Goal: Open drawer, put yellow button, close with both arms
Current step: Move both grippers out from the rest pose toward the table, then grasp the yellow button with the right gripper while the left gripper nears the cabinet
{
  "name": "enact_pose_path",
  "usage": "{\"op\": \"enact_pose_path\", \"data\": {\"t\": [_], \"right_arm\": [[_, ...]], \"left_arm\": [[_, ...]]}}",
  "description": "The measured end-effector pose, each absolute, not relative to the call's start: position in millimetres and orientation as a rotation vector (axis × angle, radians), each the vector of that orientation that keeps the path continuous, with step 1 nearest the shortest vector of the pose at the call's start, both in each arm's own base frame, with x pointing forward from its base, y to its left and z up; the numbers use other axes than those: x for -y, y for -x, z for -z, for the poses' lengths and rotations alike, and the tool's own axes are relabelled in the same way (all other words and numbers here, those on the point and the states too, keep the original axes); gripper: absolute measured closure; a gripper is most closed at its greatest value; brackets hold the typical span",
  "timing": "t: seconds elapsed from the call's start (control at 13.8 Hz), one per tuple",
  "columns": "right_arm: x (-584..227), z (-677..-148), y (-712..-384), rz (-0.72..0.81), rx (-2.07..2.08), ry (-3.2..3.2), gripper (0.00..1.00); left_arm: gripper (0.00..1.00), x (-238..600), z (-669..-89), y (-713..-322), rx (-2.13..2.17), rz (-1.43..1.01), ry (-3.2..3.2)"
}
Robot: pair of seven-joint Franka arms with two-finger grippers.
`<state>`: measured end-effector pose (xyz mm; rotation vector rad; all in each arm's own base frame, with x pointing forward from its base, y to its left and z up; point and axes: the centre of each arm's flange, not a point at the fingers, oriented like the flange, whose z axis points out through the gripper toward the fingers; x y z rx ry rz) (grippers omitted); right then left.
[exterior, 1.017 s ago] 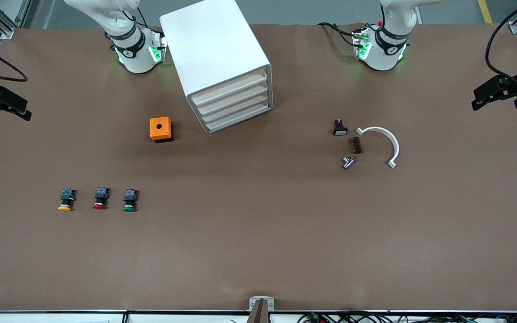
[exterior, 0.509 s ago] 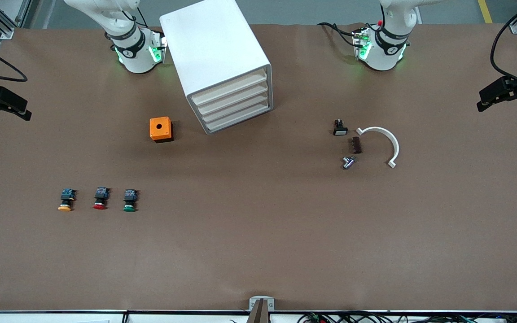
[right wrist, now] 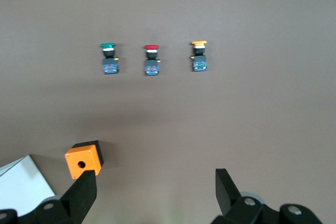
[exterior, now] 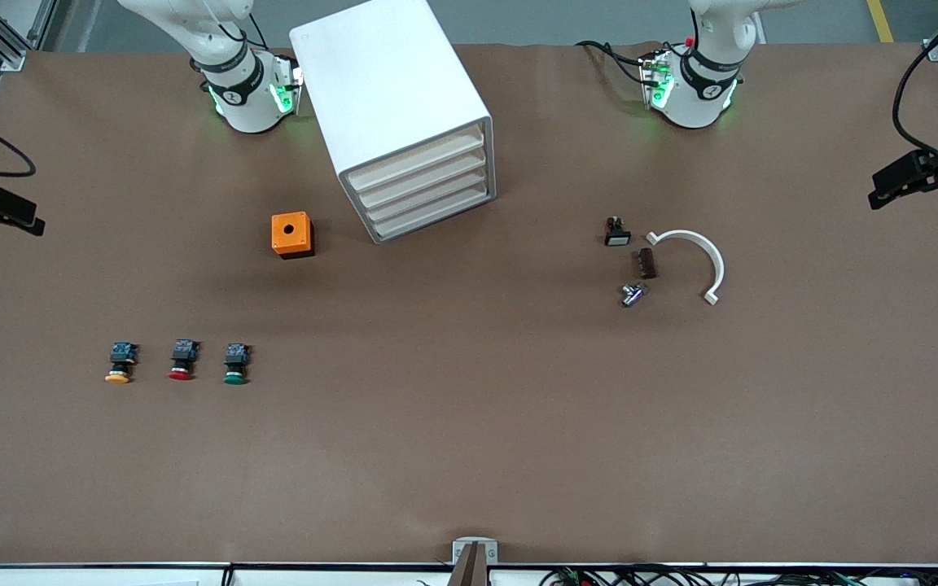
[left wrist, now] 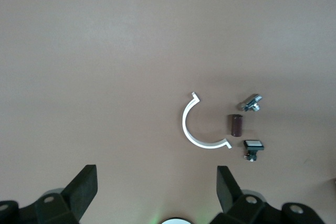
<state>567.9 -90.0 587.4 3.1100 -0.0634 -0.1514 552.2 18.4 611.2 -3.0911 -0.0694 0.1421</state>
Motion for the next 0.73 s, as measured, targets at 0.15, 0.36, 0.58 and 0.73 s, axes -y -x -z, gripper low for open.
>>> {"op": "enact_pose_path", "data": {"t": [0.15, 0.36, 0.58, 0.73], "right_arm": [[111.3, -562.4, -580.8, 0.171, 0.078, -3.075, 0.00], [124.6, -527.3, -599.4, 0.192, 0.046, -3.000, 0.00], [131.9, -484.5, -609.3, 0.179, 0.016, -2.993, 0.00], [144.2, -446.0, -614.2, 0.124, -0.019, -2.996, 0.00]], "left_arm": [[0.00, -21.7, -575.0, -569.1, 0.093, -0.240, 3.091], [0.00, -20.1, -523.4, -593.6, 0.328, -0.354, 3.060], [0.00, -11.4, -483.4, -615.9, 0.762, -0.423, 2.945], [0.00, -5.8, -450.7, -627.5, 1.027, -0.497, 2.844]]}}
